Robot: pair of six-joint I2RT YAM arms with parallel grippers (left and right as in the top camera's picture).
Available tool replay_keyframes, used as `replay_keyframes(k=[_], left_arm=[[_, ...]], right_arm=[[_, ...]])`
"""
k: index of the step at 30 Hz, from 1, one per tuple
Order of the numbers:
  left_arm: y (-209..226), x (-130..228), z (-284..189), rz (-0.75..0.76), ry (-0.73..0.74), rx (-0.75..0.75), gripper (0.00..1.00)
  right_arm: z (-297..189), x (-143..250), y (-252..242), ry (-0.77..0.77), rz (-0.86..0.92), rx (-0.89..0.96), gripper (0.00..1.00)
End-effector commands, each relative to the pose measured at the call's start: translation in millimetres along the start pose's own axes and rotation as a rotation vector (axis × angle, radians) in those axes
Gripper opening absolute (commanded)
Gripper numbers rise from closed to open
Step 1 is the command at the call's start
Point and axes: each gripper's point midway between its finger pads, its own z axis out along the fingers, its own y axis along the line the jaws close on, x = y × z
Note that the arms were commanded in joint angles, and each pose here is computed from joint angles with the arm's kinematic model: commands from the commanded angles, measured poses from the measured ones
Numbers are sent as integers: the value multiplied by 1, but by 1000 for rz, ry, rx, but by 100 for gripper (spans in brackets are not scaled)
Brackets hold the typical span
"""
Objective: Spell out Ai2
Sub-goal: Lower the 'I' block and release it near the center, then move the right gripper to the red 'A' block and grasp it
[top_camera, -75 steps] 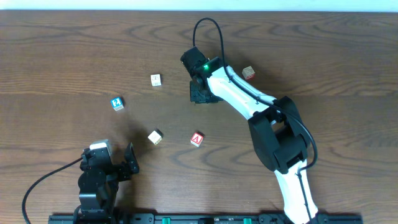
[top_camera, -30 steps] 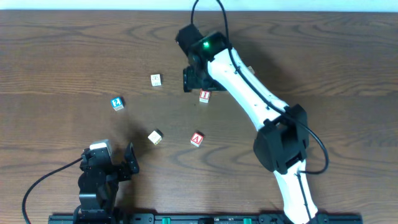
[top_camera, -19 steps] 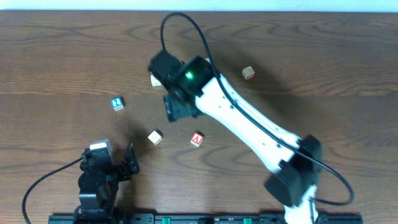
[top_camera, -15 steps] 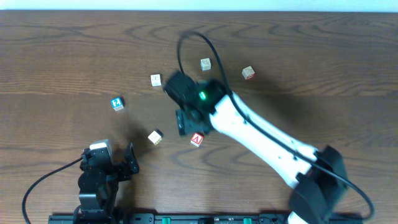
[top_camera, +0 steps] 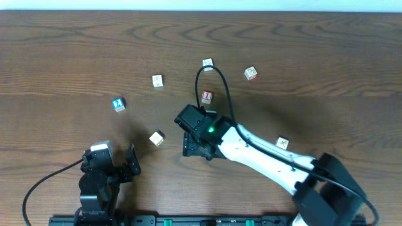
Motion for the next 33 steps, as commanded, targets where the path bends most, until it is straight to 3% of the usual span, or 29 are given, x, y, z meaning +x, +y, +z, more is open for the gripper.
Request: replay_keyframes(k=[1, 6, 16, 20, 25, 33], left_arm=[[2, 3, 2, 13, 2, -8, 95], [2, 3, 2, 13, 2, -8, 95], [2, 3, 2, 13, 2, -8, 95], [2, 3, 2, 13, 2, -8, 95], [2, 3, 2, 13, 2, -8, 95], [2, 3, 2, 13, 2, -8, 95]], right_arm=[[15, -9, -10, -5, 103, 39, 77], [25, -26, -6, -33, 136, 7, 70], [44, -26, 0, -4, 141, -16, 68], [46, -27, 0, -3, 142, -13, 62], [46, -28, 1, -7, 142, -18, 40], [46, -31, -3, -30, 102, 2, 35]])
